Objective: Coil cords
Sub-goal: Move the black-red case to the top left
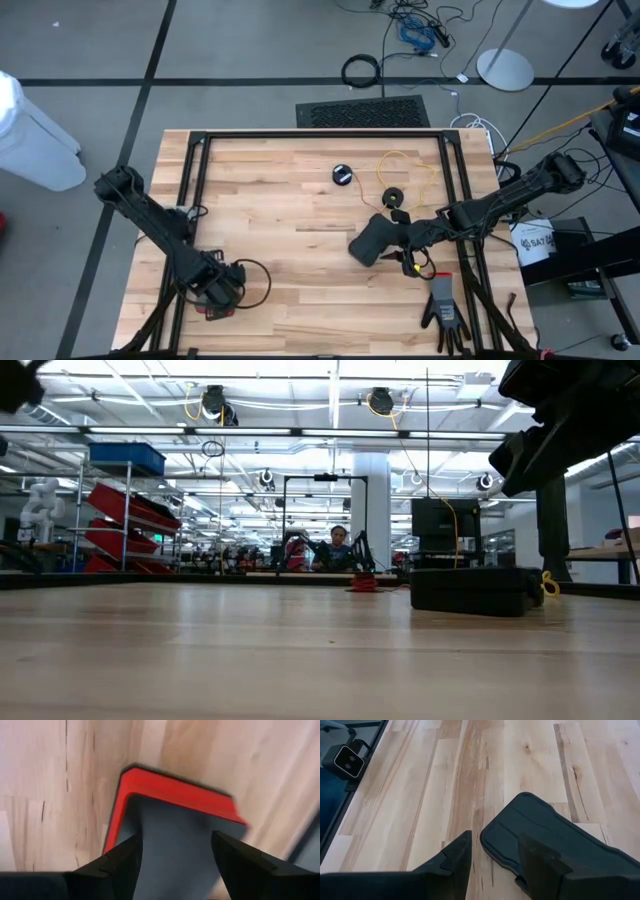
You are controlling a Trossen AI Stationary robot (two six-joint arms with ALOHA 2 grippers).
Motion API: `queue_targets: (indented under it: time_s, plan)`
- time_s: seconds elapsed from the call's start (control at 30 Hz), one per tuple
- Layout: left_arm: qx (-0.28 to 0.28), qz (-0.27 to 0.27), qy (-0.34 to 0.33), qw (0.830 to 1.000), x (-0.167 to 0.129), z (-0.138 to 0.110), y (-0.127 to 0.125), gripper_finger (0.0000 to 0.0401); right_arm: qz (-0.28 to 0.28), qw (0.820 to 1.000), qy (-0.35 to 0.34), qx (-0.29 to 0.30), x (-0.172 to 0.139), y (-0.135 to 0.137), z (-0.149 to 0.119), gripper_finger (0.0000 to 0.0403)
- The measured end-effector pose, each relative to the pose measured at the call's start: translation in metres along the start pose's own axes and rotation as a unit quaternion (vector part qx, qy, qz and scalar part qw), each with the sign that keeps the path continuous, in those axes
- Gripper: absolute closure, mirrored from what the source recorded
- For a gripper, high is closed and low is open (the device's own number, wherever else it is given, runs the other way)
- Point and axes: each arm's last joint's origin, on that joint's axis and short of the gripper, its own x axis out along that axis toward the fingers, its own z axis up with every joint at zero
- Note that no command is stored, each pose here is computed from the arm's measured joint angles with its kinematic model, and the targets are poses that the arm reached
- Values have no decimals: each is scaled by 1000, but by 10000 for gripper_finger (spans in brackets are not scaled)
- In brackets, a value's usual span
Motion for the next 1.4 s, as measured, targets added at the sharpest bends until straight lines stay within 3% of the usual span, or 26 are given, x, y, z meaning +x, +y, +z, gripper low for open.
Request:
queue_targets:
  time_s: [0.2,0.5,0.67,0.83,1.0,1.07,1.13,1.3,1.4]
  plan:
    - [27,80,-4,996,27,5,7,157,1,1000,-4,0,0,0,1,257]
    - [91,170,-58,980,33,38,27,157,2,1000,-8,1,0,0,2,257]
    - [86,246,-90,961,28,61,53,157,2,1000,-8,-2,0,0,2,257]
    - [63,358,-114,925,18,80,87,157,1,1000,-8,-7,0,0,2,257]
    - [22,417,-109,902,1,97,115,157,2,1000,-7,-5,0,0,2,257]
    - [13,409,-115,905,-12,103,119,157,2,1000,-7,-1,0,0,2,257]
    - [17,364,-126,923,-26,105,116,157,2,1000,-7,-1,0,0,2,257]
    - [40,189,-156,969,-56,100,95,157,2,1000,-7,-3,0,0,2,257]
    - [54,107,-166,979,-63,88,78,157,2,1000,-8,-4,0,0,2,257]
